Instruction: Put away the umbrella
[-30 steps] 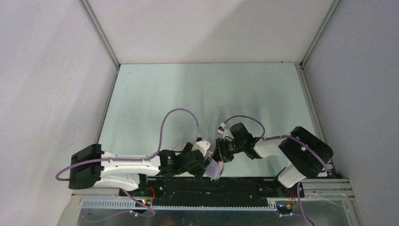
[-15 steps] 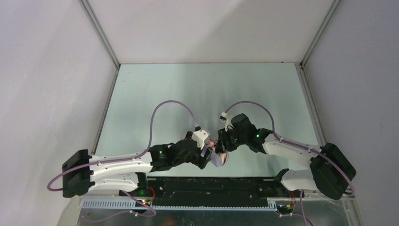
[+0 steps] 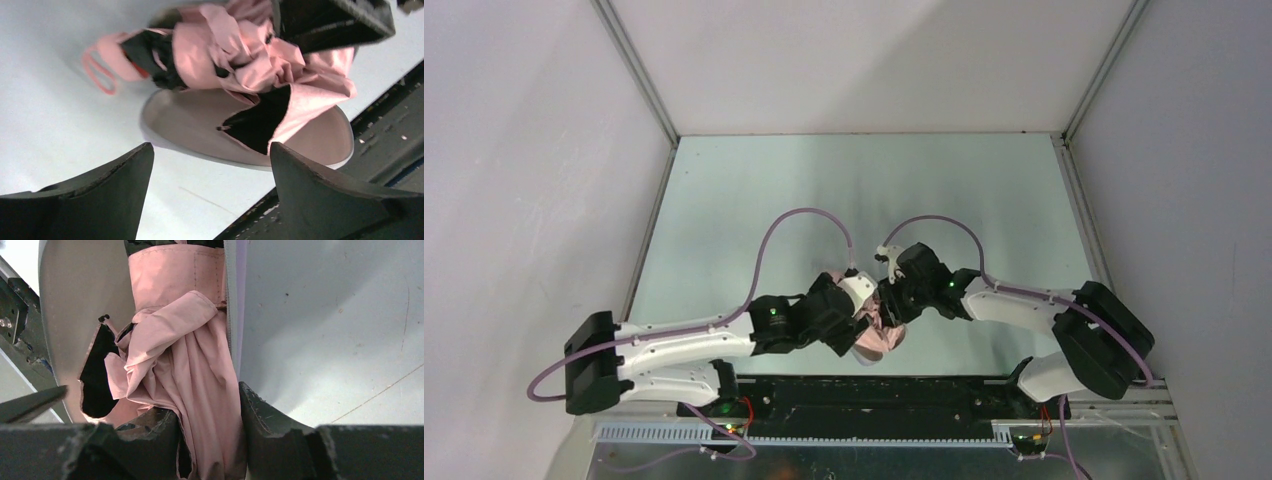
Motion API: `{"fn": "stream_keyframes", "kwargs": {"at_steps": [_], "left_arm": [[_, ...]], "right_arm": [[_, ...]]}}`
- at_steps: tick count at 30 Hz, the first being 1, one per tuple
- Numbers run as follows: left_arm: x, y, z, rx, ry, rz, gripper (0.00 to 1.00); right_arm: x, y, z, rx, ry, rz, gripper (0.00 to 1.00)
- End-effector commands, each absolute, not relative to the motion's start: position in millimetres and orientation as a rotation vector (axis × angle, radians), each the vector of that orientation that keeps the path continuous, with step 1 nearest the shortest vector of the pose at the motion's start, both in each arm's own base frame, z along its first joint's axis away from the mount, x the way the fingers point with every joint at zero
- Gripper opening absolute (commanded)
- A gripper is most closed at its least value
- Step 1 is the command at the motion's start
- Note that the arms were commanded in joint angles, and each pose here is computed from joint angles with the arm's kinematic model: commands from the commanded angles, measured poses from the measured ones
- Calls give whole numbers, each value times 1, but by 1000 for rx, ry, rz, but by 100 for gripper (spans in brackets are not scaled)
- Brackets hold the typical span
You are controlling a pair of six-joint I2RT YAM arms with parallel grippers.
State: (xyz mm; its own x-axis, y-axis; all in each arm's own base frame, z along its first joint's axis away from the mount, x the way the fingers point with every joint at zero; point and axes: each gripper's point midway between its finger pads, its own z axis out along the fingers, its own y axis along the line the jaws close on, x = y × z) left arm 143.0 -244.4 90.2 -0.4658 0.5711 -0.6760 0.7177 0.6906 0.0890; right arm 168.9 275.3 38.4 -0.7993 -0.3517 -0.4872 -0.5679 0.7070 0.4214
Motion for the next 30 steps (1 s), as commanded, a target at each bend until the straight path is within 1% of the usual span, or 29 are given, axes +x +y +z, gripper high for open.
{"fn": "stream_keyframes", "kwargs": {"at_steps": [1, 2, 4, 7, 9, 10, 12, 13, 14, 15, 17, 18, 21, 26, 30], "left_arm": [[168, -232, 147, 926, 2107, -109, 92], [170, -223, 153, 918, 2103, -67, 93], [172, -216, 175, 879, 2076, -74, 94], [169, -203, 200, 803, 2039, -166, 97], [164, -193, 199, 800, 2035, -207, 99], [158, -190, 187, 867, 2037, -208, 99], [146, -190, 183, 978, 2003, -260, 100], [135, -196, 184, 1056, 1975, -346, 100], [132, -197, 182, 1146, 1926, -343, 100], [127, -204, 187, 1189, 1874, -403, 100], [129, -210, 188, 1307, 1748, -381, 100], [131, -209, 182, 1390, 1686, -330, 100], [136, -217, 177, 1550, 1577, -258, 100], [129, -219, 141, 1853, 1510, -197, 100], [125, -220, 121, 1915, 1472, -198, 100]], "right_arm": [[159, 256, 4, -783, 2636, 665, 1], [160, 256, 4, -786, 2633, 665, 1], [160, 256, 3, -786, 2638, 667, 1], [158, 259, 3, -789, 2642, 704, 1], [158, 262, 7, -795, 2628, 744, 0], [158, 264, 9, -803, 2618, 764, 1], [159, 267, 15, -817, 2591, 798, 1], [160, 268, 17, -825, 2581, 808, 1], [159, 270, 20, -834, 2569, 834, 1], [161, 269, 20, -835, 2563, 841, 1], [161, 270, 24, -842, 2551, 879, 1], [159, 271, 26, -849, 2548, 901, 1], [159, 272, 29, -862, 2536, 927, 1], [161, 273, 30, -894, 2540, 912, 1], [164, 275, 29, -894, 2543, 912, 1]]}}
